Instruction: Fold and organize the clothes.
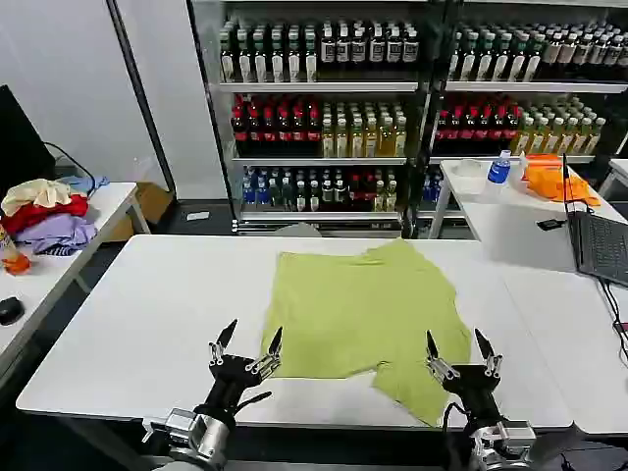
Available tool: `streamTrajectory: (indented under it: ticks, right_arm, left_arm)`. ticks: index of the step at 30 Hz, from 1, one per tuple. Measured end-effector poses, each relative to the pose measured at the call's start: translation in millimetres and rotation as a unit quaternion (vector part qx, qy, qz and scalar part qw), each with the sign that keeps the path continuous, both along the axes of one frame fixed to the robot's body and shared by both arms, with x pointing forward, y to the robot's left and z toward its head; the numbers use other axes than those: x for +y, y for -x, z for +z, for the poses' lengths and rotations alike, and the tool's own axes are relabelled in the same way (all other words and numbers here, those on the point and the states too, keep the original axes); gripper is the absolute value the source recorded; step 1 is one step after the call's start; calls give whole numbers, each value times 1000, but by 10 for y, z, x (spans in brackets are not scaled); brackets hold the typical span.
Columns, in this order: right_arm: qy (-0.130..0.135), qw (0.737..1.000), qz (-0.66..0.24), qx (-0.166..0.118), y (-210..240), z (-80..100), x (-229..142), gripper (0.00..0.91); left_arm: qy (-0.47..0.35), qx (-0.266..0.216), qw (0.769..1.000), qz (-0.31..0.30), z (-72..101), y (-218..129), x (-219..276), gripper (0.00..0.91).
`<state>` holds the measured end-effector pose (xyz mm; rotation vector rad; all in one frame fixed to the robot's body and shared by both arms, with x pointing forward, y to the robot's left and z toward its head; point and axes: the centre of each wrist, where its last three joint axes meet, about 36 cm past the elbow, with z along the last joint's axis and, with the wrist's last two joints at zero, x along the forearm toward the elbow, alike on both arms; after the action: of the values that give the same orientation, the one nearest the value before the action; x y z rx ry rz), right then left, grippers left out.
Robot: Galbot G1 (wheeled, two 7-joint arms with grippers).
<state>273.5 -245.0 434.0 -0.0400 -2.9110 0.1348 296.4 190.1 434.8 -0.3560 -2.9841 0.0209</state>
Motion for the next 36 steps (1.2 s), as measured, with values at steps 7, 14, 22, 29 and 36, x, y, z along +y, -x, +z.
streamTrajectory:
  ticks: [7, 14, 22, 29, 36]
  right_arm:
    - [16, 998, -4, 63, 63, -110, 46, 907]
    - [18, 995, -4, 102, 61, -224, 96, 907]
    - [15, 992, -4, 129, 56, -331, 159, 907]
    - [14, 990, -8, 142, 55, -378, 196, 907]
    - [13, 989, -10, 150, 78, -392, 210, 776]
  left_arm:
    - [-42, 65, 997, -7, -34, 48, 34, 907]
    - [-72, 119, 990, -7, -104, 23, 47, 907]
    - [-86, 149, 985, -13, -157, -43, 45, 907]
    - [-78, 159, 984, -17, -179, -140, 25, 907]
    - [-68, 173, 982, -18, -221, -264, -9, 131]
